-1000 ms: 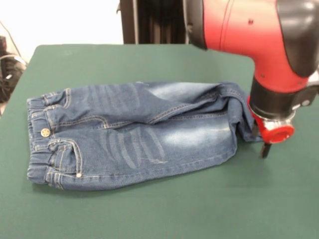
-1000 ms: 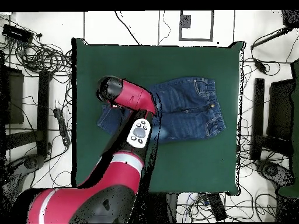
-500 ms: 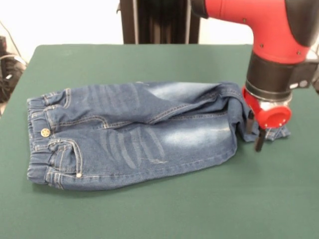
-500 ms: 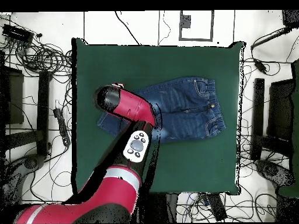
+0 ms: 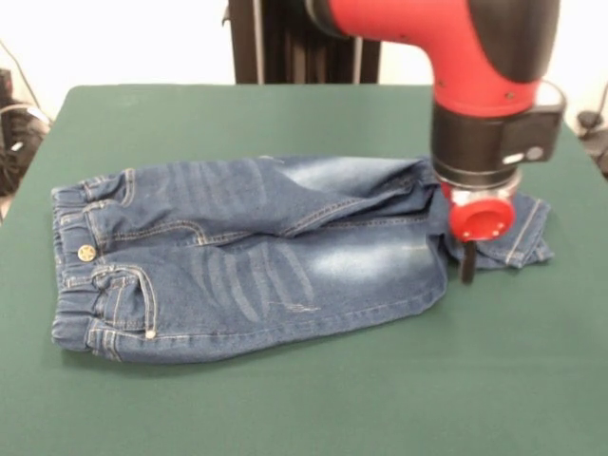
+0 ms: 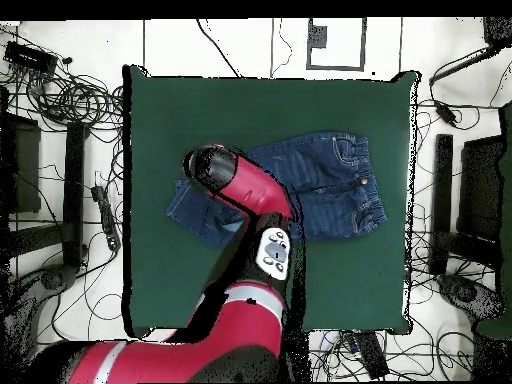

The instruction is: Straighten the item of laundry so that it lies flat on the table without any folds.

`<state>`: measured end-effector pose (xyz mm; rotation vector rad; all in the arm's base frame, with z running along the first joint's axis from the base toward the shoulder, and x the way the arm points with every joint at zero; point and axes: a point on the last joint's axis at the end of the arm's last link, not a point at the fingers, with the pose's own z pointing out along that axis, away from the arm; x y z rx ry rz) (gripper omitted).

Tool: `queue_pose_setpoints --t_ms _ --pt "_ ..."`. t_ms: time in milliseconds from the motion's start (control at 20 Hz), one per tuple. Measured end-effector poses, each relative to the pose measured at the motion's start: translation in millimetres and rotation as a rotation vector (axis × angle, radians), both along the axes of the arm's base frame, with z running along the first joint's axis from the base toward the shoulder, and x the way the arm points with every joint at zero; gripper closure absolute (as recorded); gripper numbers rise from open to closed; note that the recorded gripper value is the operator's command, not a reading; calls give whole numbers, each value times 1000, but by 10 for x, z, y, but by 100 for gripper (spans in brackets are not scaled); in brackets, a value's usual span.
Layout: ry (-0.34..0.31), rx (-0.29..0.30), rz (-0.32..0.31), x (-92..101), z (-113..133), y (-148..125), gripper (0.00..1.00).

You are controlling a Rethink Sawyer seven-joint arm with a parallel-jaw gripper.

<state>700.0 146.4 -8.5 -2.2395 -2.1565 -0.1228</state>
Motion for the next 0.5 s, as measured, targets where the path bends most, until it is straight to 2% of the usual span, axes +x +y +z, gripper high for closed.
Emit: queue_pose_setpoints --t_ms 200,500 --pt "11 22 -35 -25 -93 -162 0" --pt "7 4 3 -87 -178 -72 0"
